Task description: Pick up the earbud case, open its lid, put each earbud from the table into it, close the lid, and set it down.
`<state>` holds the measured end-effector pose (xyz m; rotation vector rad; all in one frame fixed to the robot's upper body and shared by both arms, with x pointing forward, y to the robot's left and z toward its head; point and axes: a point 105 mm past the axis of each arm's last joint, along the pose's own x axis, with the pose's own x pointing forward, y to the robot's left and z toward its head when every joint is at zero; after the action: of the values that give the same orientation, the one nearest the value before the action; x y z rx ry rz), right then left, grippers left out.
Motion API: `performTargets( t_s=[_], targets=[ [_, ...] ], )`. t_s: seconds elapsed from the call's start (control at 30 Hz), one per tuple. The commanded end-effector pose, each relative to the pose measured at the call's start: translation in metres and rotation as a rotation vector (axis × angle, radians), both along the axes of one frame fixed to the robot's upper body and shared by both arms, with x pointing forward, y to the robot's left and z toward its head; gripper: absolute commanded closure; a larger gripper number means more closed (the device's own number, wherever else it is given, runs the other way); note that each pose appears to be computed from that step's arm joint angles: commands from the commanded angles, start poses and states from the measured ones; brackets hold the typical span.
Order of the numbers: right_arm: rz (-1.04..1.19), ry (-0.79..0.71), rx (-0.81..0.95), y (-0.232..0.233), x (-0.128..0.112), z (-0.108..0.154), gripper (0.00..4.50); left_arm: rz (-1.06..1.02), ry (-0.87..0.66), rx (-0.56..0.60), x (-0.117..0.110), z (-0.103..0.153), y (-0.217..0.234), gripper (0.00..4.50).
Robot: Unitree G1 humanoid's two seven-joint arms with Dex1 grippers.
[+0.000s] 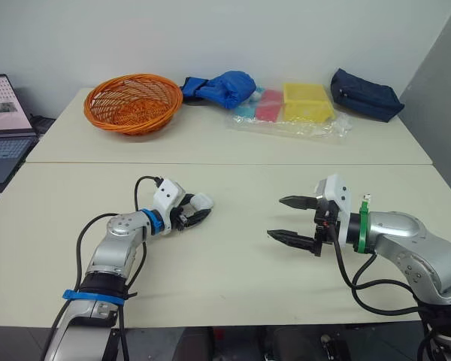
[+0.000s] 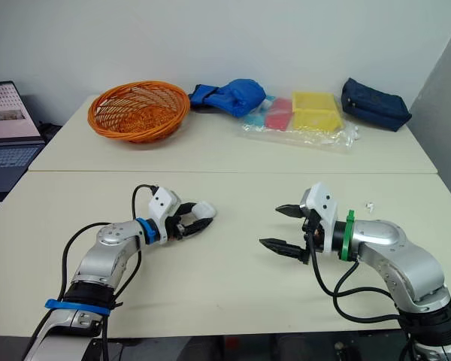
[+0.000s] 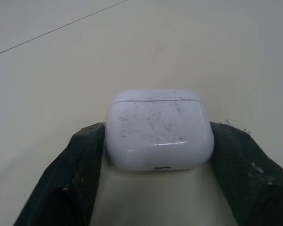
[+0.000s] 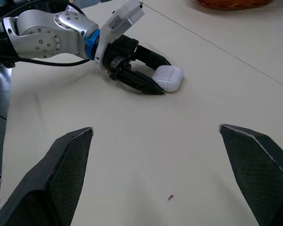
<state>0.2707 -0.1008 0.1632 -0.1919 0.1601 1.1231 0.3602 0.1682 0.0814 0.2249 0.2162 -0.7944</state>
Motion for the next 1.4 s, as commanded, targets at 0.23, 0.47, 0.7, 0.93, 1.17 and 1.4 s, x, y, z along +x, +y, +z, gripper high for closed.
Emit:
performTargets(
  t_s=[0.23, 0.47, 0.7, 0.93, 1.17, 1.4],
  targets=[
    [-0.07, -0.028, 0.078, -0.002, 0.014, 0.018, 0.0, -0.082, -0.264, 0.095, 0.01, 0.042, -0.012, 1.73],
    [-0.146, 0.046, 0.163, 0.01, 0.042, 0.024, 0.0, -0.365, -0.828, 0.376, 0.003, 0.088, -0.053, 1.73],
    [-0.058, 0.15, 0.164, 0.027, 0.051, 0.026, 0.0, -0.578, -1.225, 0.429, -0.019, 0.108, -0.079, 1.73],
    [0.008, 0.22, 0.2, 0.051, 0.05, 0.028, 0.0, -0.643, -1.365, 0.391, -0.027, 0.117, -0.089, 1.73],
    [-0.003, 0.267, 0.273, 0.059, 0.056, 0.032, 0.0, -0.655, -1.395, 0.372, -0.028, 0.117, -0.094, 1.73],
    [-0.001, 0.314, 0.287, 0.058, 0.053, 0.029, 0.91, -0.66, -1.407, 0.376, -0.028, 0.116, -0.095, 1.73]
  ],
)
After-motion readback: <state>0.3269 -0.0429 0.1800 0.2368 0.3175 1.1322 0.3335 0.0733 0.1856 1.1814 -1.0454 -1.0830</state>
